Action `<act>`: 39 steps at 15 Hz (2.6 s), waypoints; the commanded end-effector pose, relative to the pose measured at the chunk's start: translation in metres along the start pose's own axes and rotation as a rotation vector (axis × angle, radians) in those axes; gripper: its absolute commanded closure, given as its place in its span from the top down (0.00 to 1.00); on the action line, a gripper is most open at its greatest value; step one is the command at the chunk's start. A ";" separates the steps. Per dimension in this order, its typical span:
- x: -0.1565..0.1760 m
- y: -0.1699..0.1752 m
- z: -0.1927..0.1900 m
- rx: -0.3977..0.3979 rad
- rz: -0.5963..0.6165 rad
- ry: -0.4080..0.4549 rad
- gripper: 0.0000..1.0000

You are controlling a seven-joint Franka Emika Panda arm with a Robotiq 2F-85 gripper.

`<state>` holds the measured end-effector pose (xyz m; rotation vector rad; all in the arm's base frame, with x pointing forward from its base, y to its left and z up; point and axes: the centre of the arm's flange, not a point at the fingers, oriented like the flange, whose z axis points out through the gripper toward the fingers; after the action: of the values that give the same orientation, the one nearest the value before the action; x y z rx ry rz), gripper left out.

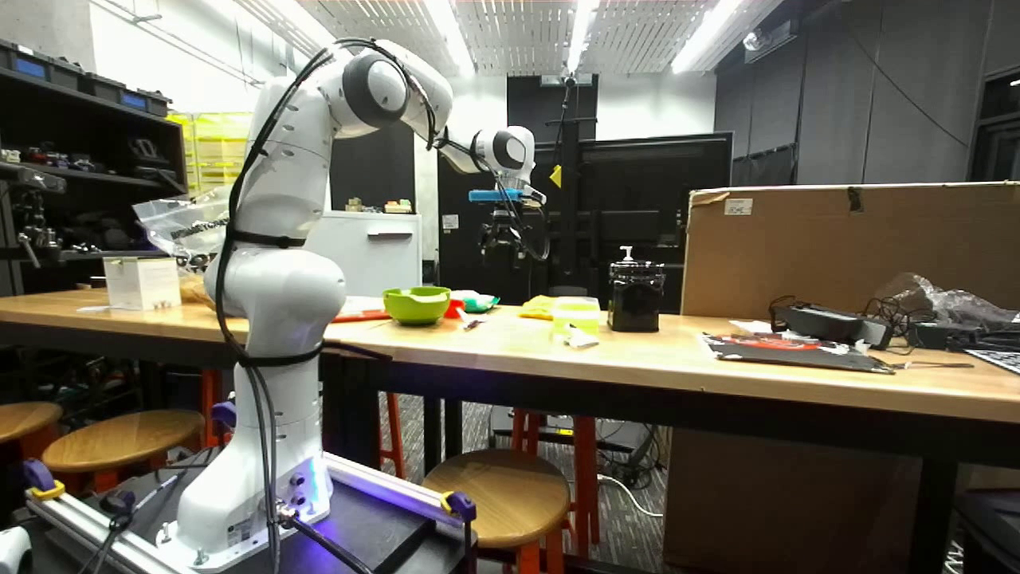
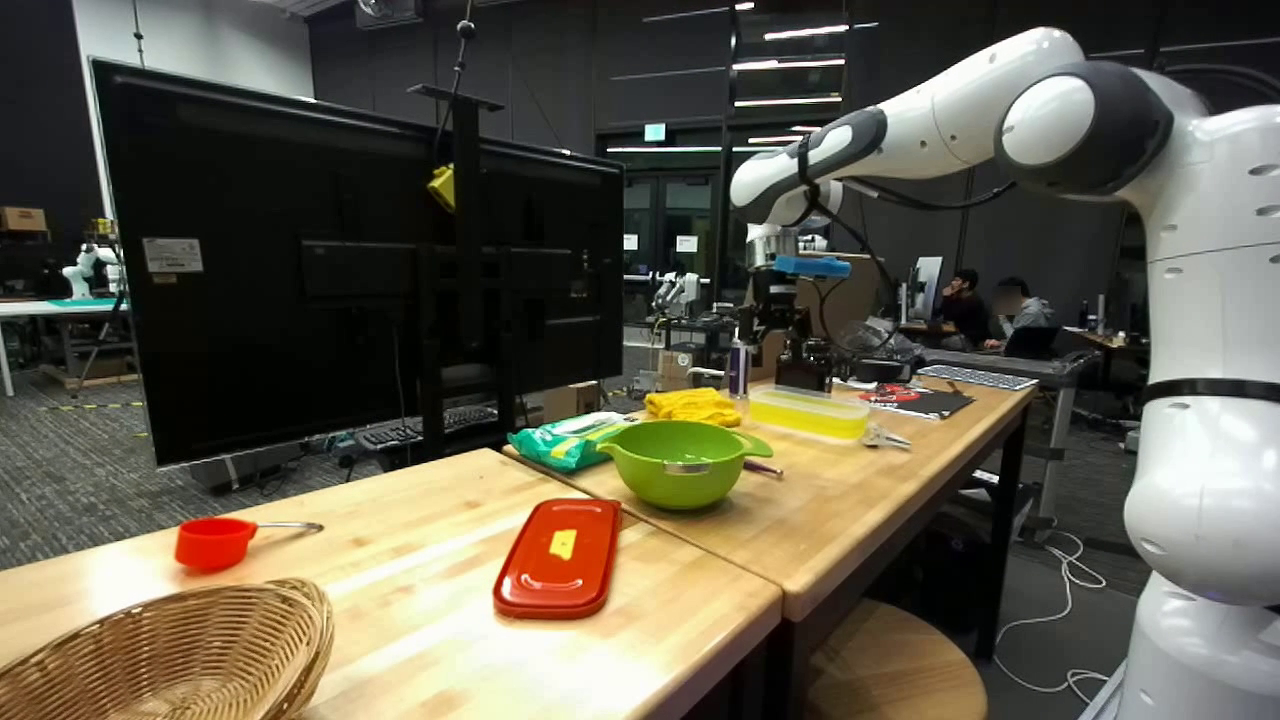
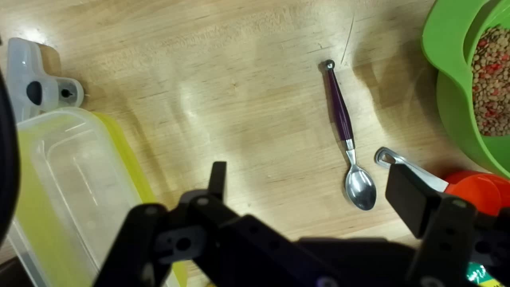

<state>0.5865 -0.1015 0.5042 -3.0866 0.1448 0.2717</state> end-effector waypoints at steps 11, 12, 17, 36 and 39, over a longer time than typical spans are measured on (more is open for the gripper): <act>-0.058 -0.033 0.023 0.024 0.008 -0.024 1.00; -0.060 -0.036 0.025 0.024 0.011 -0.025 1.00; -0.067 -0.047 0.033 0.024 0.018 -0.031 1.00; -0.060 -0.051 0.058 0.053 0.002 -0.006 1.00; -0.054 -0.049 0.061 0.051 -0.007 0.006 1.00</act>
<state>0.5283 -0.0452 0.4584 -3.0432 0.1602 0.2910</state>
